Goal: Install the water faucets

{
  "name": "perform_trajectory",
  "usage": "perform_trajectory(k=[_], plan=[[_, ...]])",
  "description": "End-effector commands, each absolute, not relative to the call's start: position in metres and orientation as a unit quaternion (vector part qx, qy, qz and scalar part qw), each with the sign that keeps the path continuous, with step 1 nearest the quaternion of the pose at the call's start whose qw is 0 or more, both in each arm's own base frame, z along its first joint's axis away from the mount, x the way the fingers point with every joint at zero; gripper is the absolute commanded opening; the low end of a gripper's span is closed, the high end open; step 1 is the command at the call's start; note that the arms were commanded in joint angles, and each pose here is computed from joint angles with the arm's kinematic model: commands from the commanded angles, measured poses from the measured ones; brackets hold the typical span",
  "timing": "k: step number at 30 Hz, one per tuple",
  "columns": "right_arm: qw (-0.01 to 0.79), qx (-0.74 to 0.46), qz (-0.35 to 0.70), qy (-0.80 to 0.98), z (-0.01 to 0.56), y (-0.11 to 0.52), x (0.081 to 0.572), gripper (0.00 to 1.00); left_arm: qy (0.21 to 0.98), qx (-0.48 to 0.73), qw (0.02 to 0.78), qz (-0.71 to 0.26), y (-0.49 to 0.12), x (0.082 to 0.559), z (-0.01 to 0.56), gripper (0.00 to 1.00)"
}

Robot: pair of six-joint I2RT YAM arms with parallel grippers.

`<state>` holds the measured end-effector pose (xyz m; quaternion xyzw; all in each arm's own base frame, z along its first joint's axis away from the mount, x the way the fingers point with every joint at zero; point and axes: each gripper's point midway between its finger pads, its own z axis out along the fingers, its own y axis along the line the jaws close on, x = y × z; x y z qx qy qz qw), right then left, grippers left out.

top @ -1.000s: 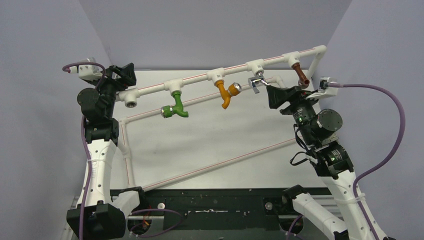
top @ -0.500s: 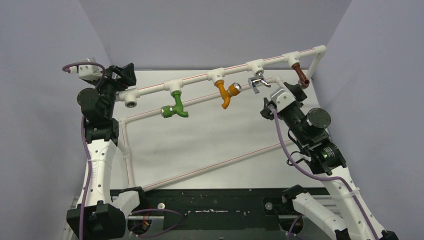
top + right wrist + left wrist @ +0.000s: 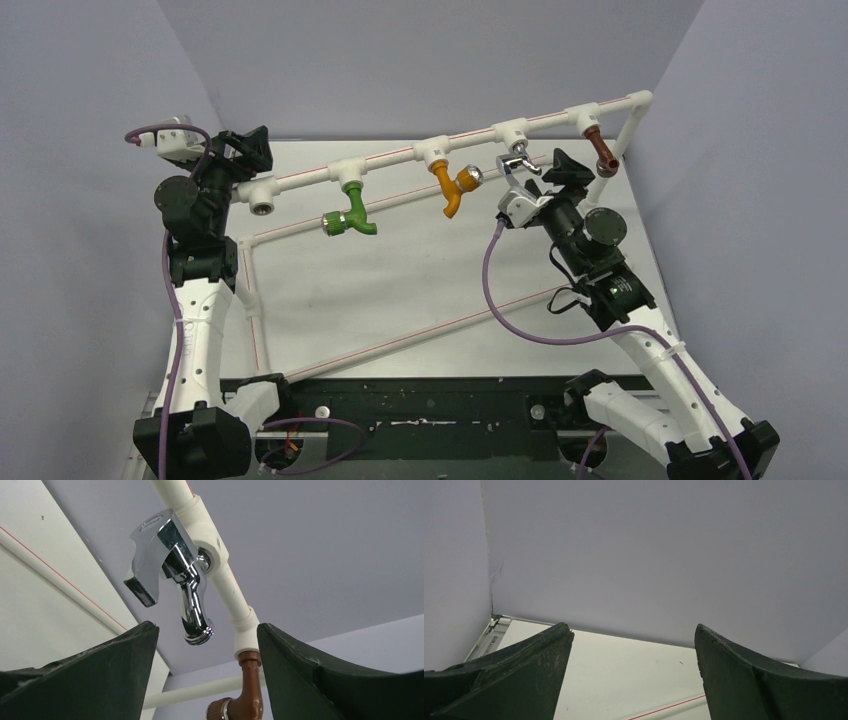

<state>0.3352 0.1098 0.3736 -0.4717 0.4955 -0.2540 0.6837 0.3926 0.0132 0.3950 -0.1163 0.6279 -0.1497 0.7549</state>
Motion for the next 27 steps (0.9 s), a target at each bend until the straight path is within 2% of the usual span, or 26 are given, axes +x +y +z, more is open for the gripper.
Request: perform_trajectory(k=[1,9,20,23,27], plan=[[0.713,-0.472,-0.303,0.421,0.417,0.117,0.337,0.73,0.78,-0.169,0.583,-0.152,0.012,0.394,0.245,0.9],[0.717,-0.488,-0.298,0.4,0.421,0.132,0.345,0.7,0.78,-0.169,0.584,-0.15,0.013,0.394,0.245,0.9],[0.737,-0.482,-0.279,0.383,0.435,0.149,0.346,0.6,0.781,-0.172,0.582,-0.149,0.015,0.395,0.243,0.9],[0.738,-0.483,-0.273,0.385,0.434,0.152,0.347,0.52,0.781,-0.173,0.582,-0.149,0.015,0.395,0.243,0.9],[0.743,-0.473,-0.261,0.394,0.433,0.154,0.349,0.33,0.781,-0.173,0.582,-0.149,0.015,0.395,0.243,0.9]])
